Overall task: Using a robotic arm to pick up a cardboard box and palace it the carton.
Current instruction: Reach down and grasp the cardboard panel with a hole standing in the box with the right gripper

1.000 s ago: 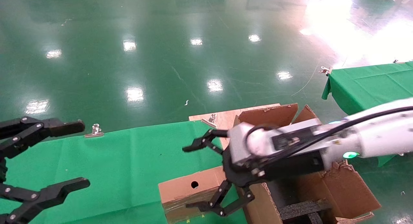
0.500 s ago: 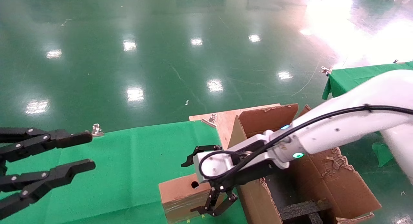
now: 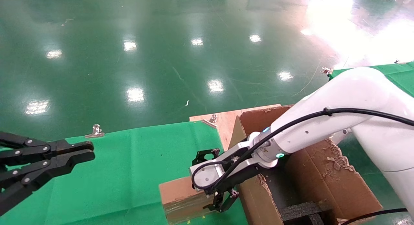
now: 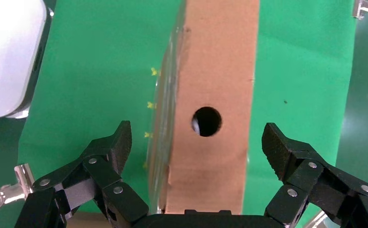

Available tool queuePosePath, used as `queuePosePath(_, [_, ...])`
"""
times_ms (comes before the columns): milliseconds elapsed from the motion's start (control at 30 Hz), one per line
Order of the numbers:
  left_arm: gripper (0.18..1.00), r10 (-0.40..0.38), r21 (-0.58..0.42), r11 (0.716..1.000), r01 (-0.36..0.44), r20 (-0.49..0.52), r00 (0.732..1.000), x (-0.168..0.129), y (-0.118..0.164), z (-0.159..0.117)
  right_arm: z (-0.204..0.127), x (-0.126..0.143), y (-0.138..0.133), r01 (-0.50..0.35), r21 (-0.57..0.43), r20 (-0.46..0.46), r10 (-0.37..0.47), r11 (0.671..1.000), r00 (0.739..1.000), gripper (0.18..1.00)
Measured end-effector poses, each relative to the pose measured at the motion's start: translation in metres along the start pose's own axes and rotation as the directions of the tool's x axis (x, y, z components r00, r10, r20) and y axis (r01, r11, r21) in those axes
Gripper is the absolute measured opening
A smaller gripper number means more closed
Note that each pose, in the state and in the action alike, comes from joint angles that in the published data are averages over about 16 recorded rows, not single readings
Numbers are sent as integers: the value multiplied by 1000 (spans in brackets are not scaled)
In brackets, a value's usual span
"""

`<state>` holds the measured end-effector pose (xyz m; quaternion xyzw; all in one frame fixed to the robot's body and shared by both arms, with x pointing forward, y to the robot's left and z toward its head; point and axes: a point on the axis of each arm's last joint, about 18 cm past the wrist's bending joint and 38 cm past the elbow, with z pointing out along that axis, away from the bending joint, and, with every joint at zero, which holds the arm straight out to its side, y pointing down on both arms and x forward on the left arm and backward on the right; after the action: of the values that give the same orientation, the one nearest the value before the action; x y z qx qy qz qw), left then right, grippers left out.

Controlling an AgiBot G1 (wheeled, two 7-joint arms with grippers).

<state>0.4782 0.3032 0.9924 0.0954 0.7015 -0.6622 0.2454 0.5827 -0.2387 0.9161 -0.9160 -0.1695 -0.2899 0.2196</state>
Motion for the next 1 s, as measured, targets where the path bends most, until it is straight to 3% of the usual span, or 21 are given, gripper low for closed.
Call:
queuePosePath(233, [244, 0, 0, 1000, 0, 0, 1000, 0, 0, 0, 3, 2, -1, 19, -17, 5, -19, 1000, 1000, 998])
queuePosePath(433, [283, 0, 0, 1000, 0, 0, 1000, 0, 0, 0, 3, 2, -1, 20, -17, 5, -20, 1000, 1000, 985])
queuePosePath(800, [461, 0, 0, 1000, 0, 0, 1000, 0, 0, 0, 2, 1, -1, 14, -10, 3, -14, 1000, 1000, 879])
queuePosePath(1000, [596, 0, 0, 1000, 0, 0, 1000, 0, 0, 0, 2, 1, -1, 13, -8, 2, -13, 1000, 1000, 763])
